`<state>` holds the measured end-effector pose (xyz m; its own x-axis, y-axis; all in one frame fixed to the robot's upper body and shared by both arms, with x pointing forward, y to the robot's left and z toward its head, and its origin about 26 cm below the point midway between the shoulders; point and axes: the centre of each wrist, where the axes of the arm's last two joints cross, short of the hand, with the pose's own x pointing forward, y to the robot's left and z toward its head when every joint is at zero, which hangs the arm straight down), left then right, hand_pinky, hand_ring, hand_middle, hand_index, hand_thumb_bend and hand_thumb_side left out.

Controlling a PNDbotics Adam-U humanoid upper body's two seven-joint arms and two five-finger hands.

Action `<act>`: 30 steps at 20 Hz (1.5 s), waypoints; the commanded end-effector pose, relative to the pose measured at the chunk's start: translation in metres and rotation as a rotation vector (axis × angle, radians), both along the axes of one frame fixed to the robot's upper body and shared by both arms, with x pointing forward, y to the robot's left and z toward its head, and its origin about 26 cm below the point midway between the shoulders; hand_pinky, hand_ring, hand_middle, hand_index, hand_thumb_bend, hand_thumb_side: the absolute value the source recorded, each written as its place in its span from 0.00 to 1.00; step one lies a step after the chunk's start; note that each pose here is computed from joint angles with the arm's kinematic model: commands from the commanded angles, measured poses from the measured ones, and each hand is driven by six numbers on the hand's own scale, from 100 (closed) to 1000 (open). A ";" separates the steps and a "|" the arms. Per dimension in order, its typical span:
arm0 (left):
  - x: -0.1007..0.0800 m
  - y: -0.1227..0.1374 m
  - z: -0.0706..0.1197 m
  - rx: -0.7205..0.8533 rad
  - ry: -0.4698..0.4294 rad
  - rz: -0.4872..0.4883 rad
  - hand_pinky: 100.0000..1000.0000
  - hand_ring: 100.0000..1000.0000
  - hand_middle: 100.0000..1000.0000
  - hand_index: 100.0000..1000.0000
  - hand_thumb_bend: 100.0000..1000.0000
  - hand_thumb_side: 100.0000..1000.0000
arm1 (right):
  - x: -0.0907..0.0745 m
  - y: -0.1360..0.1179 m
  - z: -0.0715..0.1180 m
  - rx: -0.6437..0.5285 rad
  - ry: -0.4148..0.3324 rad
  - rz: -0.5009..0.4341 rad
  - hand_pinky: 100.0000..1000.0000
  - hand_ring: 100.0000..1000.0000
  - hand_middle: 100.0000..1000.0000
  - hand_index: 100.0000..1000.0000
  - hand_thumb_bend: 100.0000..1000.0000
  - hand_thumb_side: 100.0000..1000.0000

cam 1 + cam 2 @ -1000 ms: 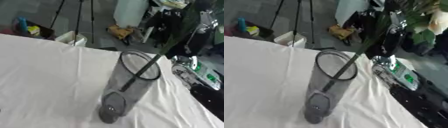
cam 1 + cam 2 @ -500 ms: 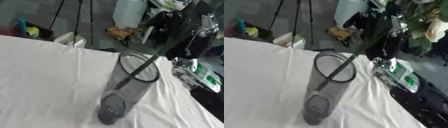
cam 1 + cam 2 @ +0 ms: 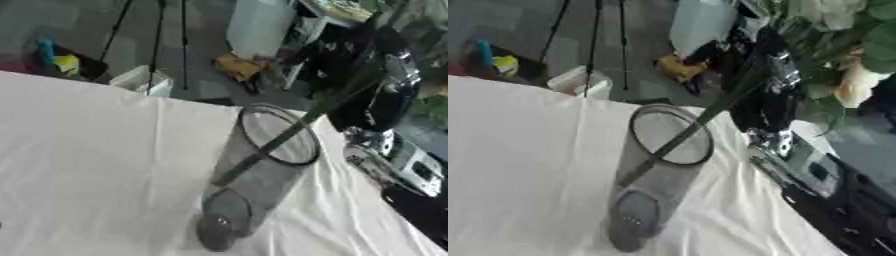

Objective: Arrange flowers into the vase.

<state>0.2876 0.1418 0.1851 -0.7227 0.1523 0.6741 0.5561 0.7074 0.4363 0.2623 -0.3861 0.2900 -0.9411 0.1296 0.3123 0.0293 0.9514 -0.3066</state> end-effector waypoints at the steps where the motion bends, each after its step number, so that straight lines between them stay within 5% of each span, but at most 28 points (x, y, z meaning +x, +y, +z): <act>1: -0.002 -0.001 0.004 0.001 -0.028 -0.011 0.58 0.69 0.89 0.80 0.13 1.00 | -0.003 0.000 0.005 -0.072 -0.006 -0.036 0.58 0.54 0.06 0.23 0.00 0.99; 10: -0.003 -0.001 0.003 -0.004 -0.033 -0.008 0.58 0.69 0.89 0.80 0.13 1.00 | -0.006 -0.005 0.000 -0.221 0.049 -0.155 0.62 0.61 0.11 0.37 0.00 1.00; 17: -0.003 0.000 0.002 -0.007 -0.033 -0.004 0.58 0.69 0.89 0.80 0.13 1.00 | -0.009 -0.011 -0.003 -0.341 0.039 -0.189 0.70 0.72 0.30 0.62 0.00 1.00; 30: -0.003 0.000 0.002 -0.009 -0.037 -0.007 0.57 0.70 0.89 0.80 0.12 1.00 | -0.013 -0.017 -0.007 -0.412 0.053 -0.193 0.75 0.78 0.36 0.69 0.00 1.00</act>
